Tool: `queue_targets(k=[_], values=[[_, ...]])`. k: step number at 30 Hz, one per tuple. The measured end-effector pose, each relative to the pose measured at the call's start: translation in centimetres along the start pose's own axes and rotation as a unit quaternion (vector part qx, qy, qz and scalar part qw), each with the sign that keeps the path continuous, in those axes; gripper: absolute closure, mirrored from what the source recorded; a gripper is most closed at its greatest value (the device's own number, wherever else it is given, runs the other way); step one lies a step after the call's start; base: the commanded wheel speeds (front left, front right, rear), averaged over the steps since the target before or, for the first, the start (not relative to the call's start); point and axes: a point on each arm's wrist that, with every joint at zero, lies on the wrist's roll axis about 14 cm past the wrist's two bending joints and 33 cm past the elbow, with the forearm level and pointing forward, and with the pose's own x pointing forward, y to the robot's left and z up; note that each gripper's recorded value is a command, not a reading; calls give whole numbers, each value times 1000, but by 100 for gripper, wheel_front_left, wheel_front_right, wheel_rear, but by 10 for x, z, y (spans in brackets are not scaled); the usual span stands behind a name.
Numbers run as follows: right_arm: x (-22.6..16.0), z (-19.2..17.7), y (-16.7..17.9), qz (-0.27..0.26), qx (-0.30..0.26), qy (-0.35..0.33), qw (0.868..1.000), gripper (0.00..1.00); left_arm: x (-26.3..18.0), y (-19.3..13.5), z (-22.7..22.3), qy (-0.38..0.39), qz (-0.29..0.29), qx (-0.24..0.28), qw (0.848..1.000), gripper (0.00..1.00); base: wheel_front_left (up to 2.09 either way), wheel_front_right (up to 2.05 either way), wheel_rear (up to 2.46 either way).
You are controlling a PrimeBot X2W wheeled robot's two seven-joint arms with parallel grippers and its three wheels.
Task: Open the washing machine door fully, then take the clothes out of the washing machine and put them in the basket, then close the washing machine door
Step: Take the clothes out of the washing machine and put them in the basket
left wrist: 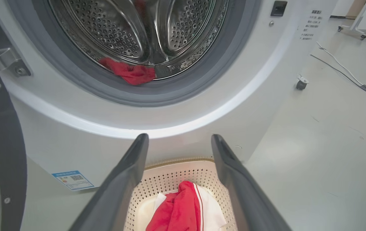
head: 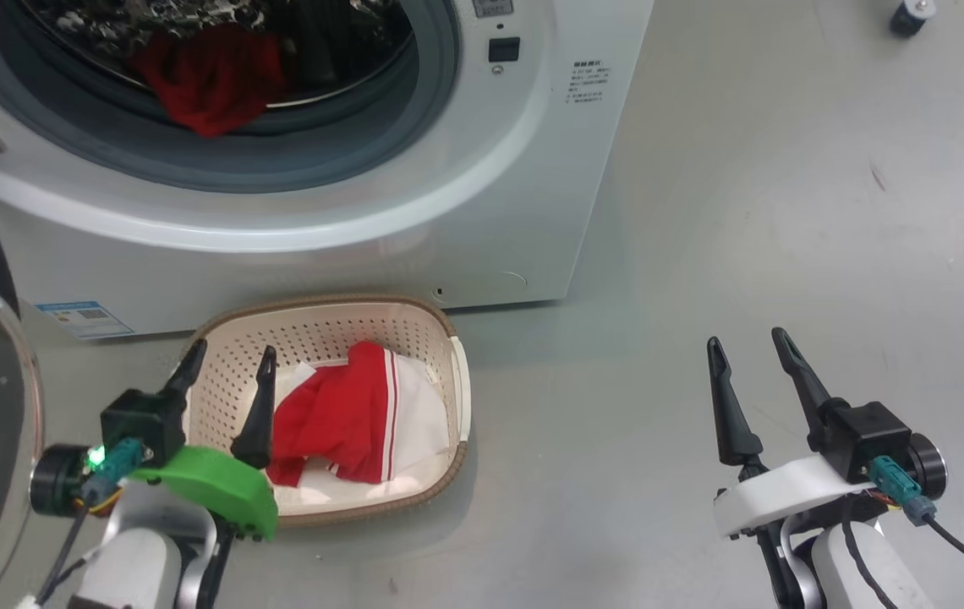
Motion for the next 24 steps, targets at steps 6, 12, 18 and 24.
queue_targets(k=[6,12,18,24], values=[[13,-4,-3,-6,9,5,1000,0,42,2,-10,40,-19,14,999,0,0,0,0],[23,-12,-11,-20,24,14,999,0,87,12,-21,84,-26,43,995,0,0,0,0],[35,-17,-19,-35,40,18,998,0,136,23,-19,102,-28,73,992,0,0,0,0],[50,-22,-29,-49,55,20,997,0,184,29,-16,109,-33,101,988,0,0,0,0]])
